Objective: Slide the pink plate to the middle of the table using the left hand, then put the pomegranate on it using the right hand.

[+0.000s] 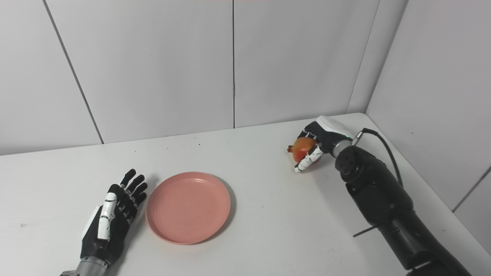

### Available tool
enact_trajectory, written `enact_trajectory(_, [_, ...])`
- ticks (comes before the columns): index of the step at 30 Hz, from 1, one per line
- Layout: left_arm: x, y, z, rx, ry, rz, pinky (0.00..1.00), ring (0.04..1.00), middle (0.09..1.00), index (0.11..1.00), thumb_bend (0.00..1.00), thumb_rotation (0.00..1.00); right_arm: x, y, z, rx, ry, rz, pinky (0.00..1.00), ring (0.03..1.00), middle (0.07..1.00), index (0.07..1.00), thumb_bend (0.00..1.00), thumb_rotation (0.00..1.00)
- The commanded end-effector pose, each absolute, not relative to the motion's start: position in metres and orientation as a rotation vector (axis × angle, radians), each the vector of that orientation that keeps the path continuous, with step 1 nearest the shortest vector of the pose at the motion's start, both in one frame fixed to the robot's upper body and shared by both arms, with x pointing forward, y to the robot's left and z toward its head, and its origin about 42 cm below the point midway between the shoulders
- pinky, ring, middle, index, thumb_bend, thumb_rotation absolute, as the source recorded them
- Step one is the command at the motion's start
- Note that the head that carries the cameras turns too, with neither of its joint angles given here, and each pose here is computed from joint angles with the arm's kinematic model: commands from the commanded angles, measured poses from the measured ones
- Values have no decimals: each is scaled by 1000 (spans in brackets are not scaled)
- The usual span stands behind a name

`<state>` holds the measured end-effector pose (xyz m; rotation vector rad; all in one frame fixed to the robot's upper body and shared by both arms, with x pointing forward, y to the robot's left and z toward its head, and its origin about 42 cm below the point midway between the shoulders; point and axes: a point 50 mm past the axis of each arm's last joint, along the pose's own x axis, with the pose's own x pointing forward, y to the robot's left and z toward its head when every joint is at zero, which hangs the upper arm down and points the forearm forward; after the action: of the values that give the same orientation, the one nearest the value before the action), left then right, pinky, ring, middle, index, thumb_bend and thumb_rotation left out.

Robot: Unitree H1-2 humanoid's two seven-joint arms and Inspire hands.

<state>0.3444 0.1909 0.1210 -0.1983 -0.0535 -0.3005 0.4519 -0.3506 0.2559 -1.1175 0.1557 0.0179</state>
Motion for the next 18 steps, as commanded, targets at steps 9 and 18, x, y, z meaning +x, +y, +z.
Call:
enact_trajectory(9, [333,198,100,-197,23,-287,981,951,950,940,493,1000,438,-343,324,-1129,-78,-74,388,444,447,527,525,0])
enact_trajectory(18, [335,197,101,-199,20,-287,985,950,949,939,492,1000,418,-311,366,-1154,-242,-67,421,469,464,511,528,0])
